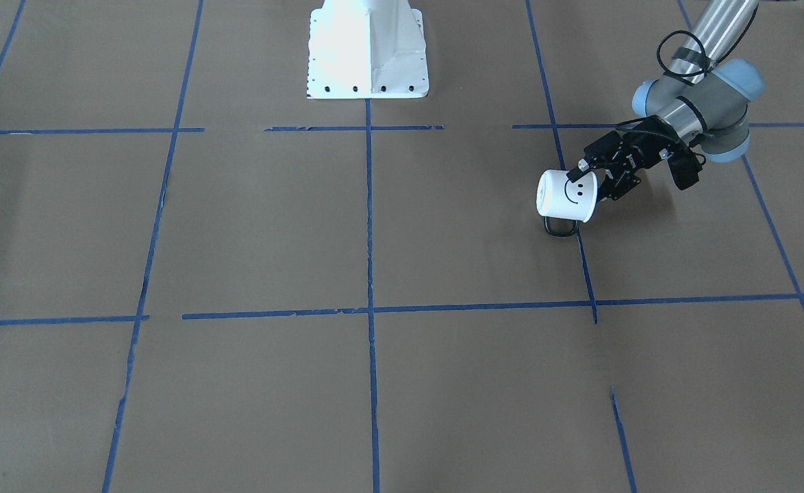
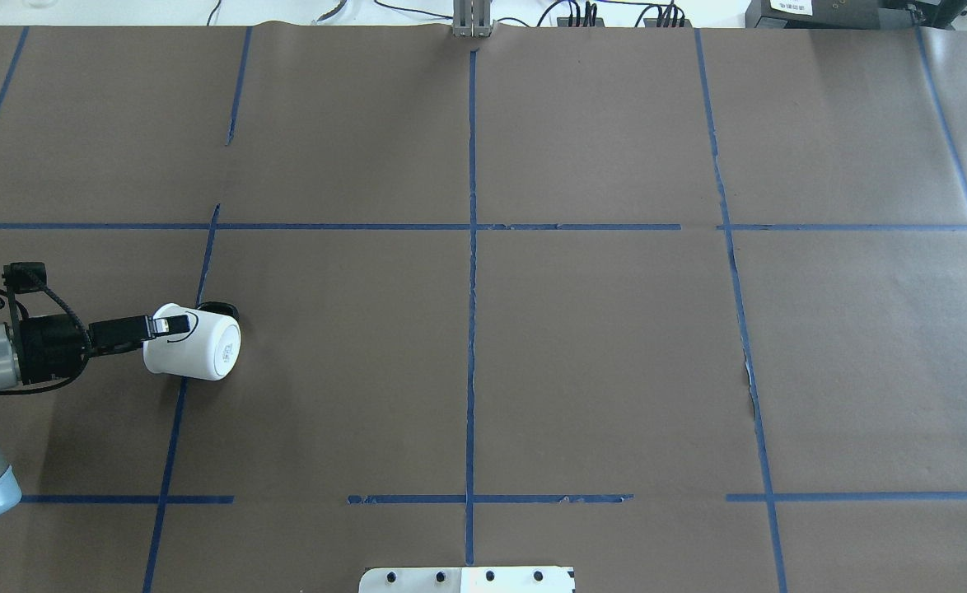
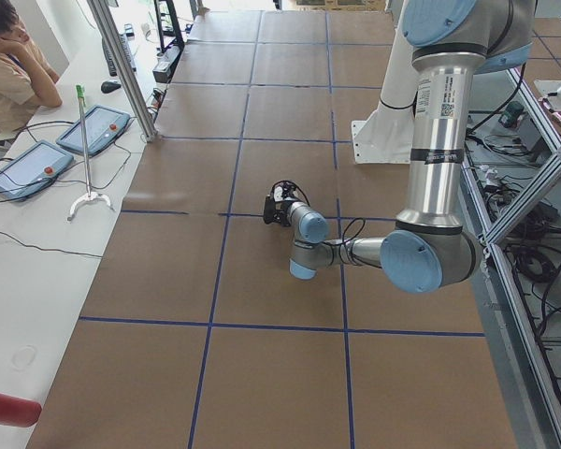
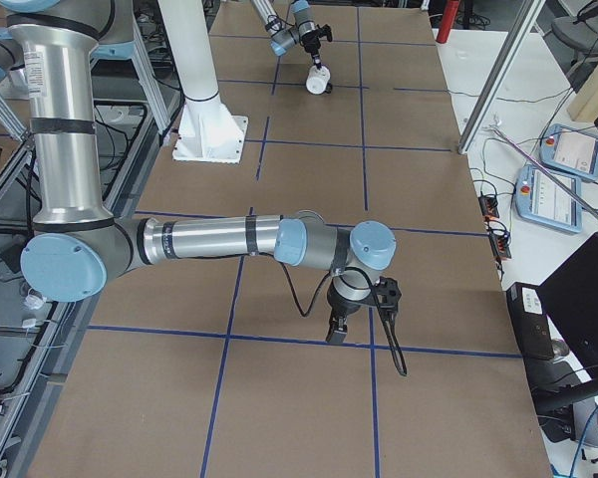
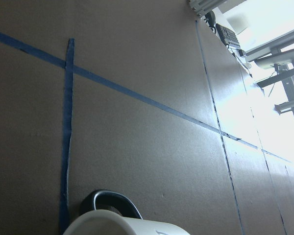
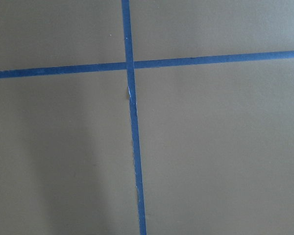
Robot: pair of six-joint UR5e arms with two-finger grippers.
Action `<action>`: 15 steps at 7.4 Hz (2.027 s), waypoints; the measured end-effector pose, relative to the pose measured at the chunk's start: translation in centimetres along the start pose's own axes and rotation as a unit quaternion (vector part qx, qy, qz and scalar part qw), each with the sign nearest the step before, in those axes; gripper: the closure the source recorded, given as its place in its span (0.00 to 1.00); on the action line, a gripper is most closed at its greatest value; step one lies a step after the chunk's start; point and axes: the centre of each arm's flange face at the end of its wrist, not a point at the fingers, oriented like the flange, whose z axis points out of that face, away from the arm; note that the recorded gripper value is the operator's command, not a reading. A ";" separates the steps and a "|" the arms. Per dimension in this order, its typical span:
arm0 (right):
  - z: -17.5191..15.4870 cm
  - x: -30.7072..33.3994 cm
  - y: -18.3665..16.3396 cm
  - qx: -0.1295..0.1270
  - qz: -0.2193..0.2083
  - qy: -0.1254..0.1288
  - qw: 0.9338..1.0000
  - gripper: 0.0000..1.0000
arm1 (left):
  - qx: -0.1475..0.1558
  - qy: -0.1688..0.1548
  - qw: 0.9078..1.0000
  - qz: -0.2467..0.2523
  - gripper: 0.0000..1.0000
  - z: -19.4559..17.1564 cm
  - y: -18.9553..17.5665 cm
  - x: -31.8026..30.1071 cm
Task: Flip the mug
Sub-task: 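Reach the left gripper to the white mug lying on its side and grasp it, then lift the mug with the left gripper and rotate it upright, moving farther out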
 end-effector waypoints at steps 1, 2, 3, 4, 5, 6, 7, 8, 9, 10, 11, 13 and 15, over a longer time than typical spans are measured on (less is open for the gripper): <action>0.0 0.0 0.0 0.000 0.000 0.000 1.000 0.00 | -0.013 0.012 1.000 -0.009 1.00 0.7 0.3 0.5; 0.0 0.0 0.0 0.000 0.000 0.000 1.000 0.00 | -0.036 0.023 0.999 -0.022 1.00 1.5 0.6 1.3; 0.0 0.0 0.0 0.000 0.000 0.000 1.000 0.00 | -0.056 0.030 0.997 -0.038 1.00 2.2 0.6 2.0; 0.0 0.0 0.0 0.000 0.000 0.000 1.000 0.00 | -0.062 0.038 0.996 -0.048 1.00 2.7 0.0 2.8; 0.0 0.0 0.0 0.000 0.000 0.000 1.000 0.00 | -0.061 0.048 0.995 -0.056 1.00 3.4 -1.0 3.9; 0.0 0.0 0.0 0.000 0.000 0.000 1.000 0.00 | -0.058 0.062 0.994 -0.062 1.00 4.2 -2.4 5.4; 0.0 0.0 0.0 0.000 0.000 0.000 1.000 0.00 | -0.058 0.075 0.993 -0.069 1.00 5.3 -3.8 7.1; 0.0 0.0 0.0 0.000 0.000 0.000 1.000 0.00 | -0.068 0.077 0.991 -0.080 1.00 6.9 -5.0 9.1; 0.0 0.0 0.0 0.000 0.000 0.000 1.000 0.00 | -0.079 0.056 0.991 -0.094 1.00 9.0 -5.8 11.6; 0.0 0.0 0.0 0.000 0.000 0.000 1.000 0.00 | -0.081 0.015 0.990 -0.114 1.00 11.2 -6.6 14.8; 0.0 0.0 0.0 0.000 0.000 0.000 1.000 0.00 | -0.079 -0.026 0.988 -0.133 1.00 13.0 -7.2 18.1; 0.0 0.0 0.0 0.000 0.000 0.000 1.000 0.00 | -0.069 -0.125 0.975 -0.171 1.00 18.5 -8.6 24.8; 0.0 0.0 0.0 0.000 0.000 0.000 1.000 0.00 | -0.073 -0.247 0.948 -0.186 1.00 25.5 -9.1 31.6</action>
